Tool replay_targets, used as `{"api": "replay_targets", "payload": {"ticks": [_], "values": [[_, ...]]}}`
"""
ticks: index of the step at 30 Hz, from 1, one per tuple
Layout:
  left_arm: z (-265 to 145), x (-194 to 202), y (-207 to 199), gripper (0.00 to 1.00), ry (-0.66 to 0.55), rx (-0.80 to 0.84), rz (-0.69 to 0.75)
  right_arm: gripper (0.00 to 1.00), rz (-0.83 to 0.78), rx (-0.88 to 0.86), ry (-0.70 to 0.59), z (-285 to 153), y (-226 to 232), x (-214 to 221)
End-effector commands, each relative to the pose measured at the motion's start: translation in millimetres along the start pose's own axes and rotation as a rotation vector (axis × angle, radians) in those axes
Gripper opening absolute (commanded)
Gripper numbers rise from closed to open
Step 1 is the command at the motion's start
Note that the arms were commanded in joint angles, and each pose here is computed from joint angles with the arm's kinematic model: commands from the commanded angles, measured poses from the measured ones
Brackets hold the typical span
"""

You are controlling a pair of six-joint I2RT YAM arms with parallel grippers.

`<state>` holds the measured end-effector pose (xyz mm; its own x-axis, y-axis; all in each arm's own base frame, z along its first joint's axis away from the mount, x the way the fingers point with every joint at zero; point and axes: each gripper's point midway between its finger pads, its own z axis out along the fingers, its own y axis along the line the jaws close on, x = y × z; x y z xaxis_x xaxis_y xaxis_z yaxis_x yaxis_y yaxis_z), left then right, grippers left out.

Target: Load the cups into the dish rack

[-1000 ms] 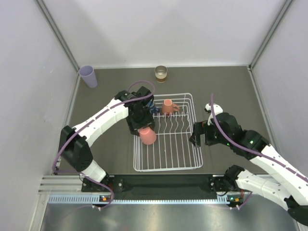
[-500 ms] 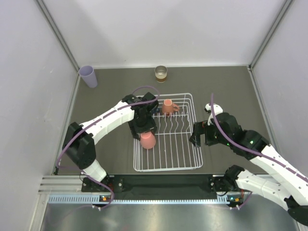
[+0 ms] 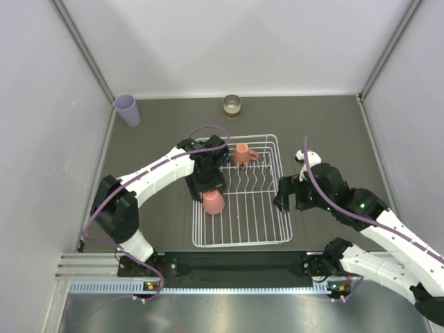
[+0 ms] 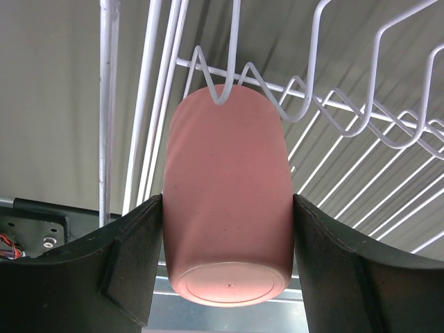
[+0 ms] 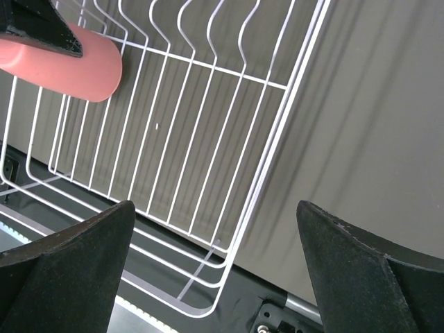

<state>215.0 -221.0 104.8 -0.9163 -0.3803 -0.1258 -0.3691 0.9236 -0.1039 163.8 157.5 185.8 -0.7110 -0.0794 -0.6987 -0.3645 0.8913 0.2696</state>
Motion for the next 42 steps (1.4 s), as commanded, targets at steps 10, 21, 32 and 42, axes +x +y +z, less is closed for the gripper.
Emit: {"api": "replay_targets", "payload": {"ticks": [10,21,32,42], "values": [[2,2,1,0.69,-0.007,-0.001,-0.019,1.0,0.0,-0.007,-0.068,-3,1,-14],[-24,5,-5,0.98,-0.033,0.046,-0.012,0.99,0.004,-0.015,-0.076,-5,2,-14],[-94,-31,4,0.92,-0.306,0.154,0.075,1.0,0.004,-0.042,-0.065,-7,6,-12],[-182,-152,31,0.81,-0.777,0.176,-0.038,1.0,-0.019,-0.062,-0.019,-2,11,-6]]}}
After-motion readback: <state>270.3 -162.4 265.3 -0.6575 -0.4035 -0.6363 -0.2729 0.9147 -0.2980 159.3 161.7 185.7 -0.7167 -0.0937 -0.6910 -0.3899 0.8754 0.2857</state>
